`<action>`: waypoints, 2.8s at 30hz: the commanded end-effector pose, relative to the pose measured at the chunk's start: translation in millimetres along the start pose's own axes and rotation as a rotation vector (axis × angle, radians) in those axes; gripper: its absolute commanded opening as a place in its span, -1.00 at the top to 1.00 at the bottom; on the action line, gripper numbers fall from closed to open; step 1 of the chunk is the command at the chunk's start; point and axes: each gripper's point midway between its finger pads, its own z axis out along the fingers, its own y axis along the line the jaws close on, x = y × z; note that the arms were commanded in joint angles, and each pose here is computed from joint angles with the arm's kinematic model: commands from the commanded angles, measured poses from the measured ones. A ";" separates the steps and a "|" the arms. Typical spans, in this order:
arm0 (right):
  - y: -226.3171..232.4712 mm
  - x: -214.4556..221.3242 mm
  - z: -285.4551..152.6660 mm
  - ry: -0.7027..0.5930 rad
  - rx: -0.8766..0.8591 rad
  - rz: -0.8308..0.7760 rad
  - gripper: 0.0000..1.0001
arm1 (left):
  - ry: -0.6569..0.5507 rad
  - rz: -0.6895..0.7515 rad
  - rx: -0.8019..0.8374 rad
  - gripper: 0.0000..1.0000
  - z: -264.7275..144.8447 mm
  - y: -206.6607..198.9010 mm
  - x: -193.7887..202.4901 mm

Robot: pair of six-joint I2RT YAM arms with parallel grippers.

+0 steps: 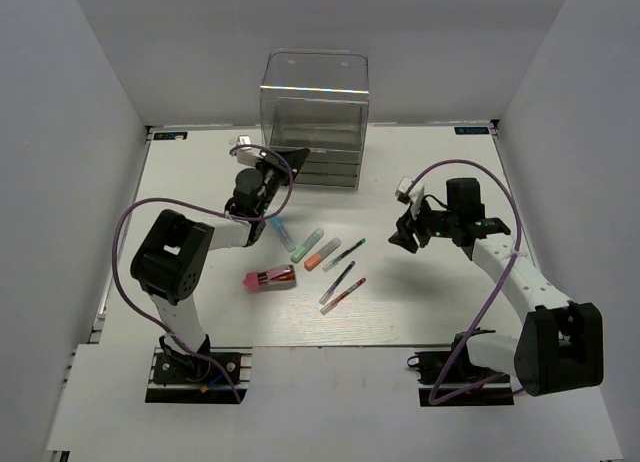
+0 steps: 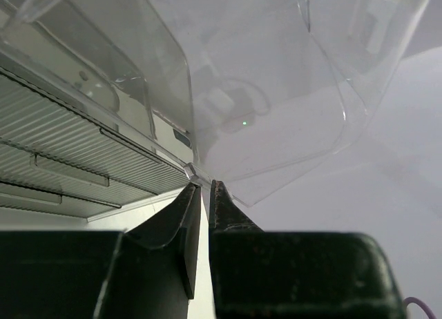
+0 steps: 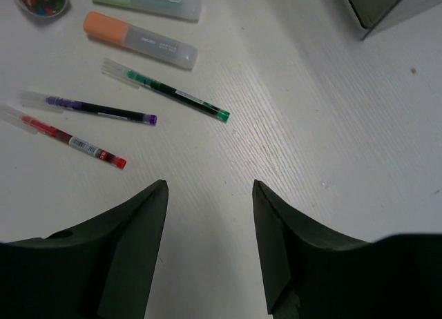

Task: Sort the stationery into containers
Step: Open the drawer, then grab a piece of stationery with the right arm

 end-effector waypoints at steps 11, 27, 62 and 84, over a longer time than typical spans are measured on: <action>85.0 -26.2 52.0 -0.119 -0.413 -0.486 -0.39 | -0.023 0.099 0.166 1.00 -4.2 -81.0 -24.5; 150.0 -45.2 141.5 -0.079 -0.566 -0.681 -0.49 | -0.009 0.111 0.202 1.00 -0.4 -99.8 -27.1; 188.9 -45.3 238.8 0.027 -0.469 -0.606 -0.49 | -0.022 0.111 0.208 1.00 -8.7 -109.8 -33.1; 158.4 -82.1 137.0 -0.071 -0.275 -0.676 1.00 | -0.053 0.104 0.191 1.00 -13.3 -103.7 -43.8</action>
